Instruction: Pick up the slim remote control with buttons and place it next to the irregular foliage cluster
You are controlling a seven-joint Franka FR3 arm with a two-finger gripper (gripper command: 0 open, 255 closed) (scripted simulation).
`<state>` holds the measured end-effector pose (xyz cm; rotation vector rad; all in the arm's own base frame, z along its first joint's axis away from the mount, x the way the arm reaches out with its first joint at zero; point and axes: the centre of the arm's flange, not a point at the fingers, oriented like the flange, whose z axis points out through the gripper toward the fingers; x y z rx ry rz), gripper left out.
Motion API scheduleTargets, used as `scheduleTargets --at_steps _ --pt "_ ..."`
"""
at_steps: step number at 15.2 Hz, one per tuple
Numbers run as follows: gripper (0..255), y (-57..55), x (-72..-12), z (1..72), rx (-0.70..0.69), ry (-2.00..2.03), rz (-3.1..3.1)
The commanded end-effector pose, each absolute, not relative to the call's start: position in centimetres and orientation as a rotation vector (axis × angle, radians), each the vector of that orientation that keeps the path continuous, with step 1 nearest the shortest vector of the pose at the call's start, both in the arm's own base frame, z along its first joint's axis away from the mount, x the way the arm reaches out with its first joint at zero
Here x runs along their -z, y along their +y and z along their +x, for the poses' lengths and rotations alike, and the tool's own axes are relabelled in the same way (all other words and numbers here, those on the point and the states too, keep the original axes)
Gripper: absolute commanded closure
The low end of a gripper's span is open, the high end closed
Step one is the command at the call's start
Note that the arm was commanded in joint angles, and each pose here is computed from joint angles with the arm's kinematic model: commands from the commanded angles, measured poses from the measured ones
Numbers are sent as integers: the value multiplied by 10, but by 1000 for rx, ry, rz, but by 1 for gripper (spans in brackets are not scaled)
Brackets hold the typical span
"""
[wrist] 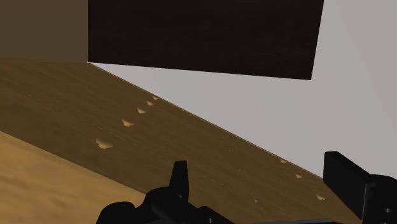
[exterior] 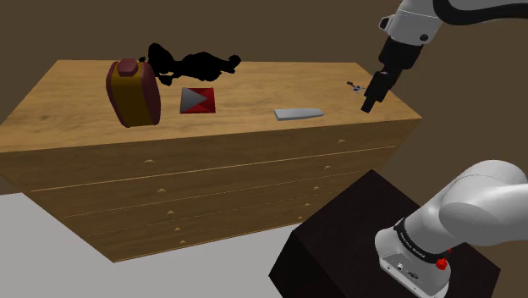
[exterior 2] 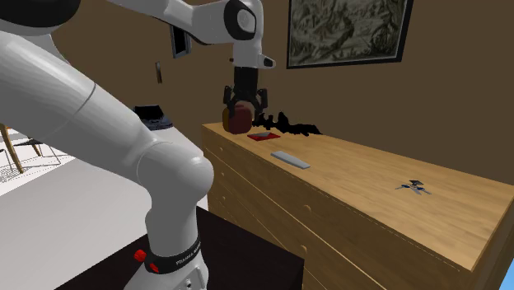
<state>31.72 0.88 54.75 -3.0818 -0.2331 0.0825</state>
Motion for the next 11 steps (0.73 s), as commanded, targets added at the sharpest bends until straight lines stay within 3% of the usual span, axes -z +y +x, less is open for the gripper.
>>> scheduleTargets --at_steps 1,11 --pt "0 9 -547 317 -82 -233 -3082" --pt "0 -44 -474 408 -50 -854 -2986"
